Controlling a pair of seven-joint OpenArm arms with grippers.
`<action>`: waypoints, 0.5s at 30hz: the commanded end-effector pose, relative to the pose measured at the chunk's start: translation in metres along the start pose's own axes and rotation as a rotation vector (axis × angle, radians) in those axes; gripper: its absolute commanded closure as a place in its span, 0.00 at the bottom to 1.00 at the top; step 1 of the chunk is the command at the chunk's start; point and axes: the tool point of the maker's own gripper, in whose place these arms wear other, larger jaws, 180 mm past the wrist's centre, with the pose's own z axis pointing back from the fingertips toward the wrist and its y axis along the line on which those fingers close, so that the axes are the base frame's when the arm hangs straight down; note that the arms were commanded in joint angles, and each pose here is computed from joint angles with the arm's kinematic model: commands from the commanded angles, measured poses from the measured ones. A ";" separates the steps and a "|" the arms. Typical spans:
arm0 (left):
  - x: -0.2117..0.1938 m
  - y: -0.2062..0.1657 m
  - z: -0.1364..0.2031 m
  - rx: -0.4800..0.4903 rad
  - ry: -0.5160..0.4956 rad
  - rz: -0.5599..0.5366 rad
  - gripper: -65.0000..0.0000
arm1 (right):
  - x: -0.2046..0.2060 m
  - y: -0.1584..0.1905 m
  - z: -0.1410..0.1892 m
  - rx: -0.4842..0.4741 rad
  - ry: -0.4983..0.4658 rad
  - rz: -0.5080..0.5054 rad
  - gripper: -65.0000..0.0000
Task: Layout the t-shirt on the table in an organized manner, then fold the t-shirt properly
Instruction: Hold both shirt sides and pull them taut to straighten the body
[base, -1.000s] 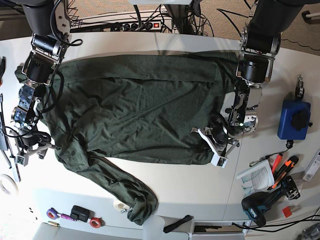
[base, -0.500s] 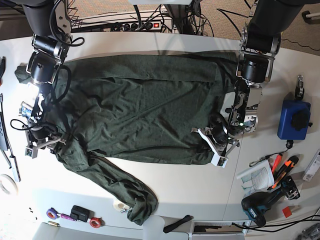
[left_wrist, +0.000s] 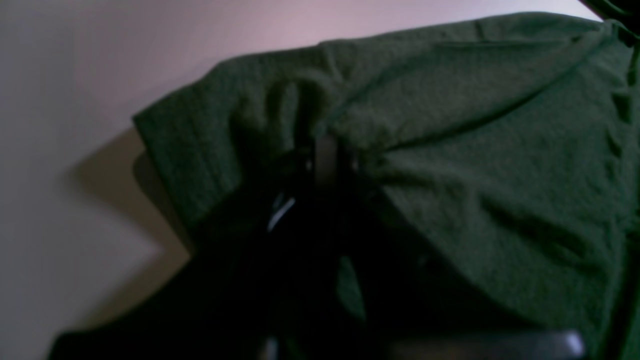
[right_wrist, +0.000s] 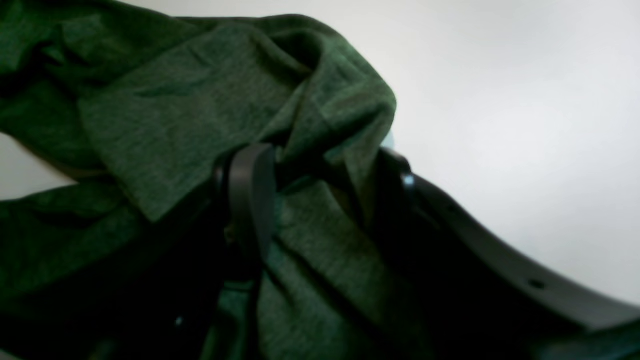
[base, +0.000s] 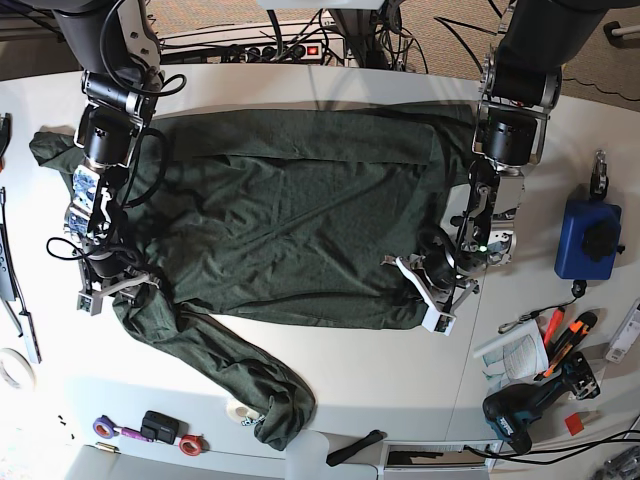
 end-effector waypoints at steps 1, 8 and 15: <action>-0.023 0.018 0.004 0.069 0.114 -0.033 1.00 | 0.033 -0.003 0.001 -0.005 -0.083 0.007 0.59; -0.023 0.018 0.004 0.069 0.114 -0.033 1.00 | 0.032 -0.005 0.001 -0.014 -0.074 0.036 1.00; -0.024 0.018 0.004 0.069 0.114 -0.033 1.00 | 0.043 -0.017 0.003 -0.061 -0.114 0.111 1.00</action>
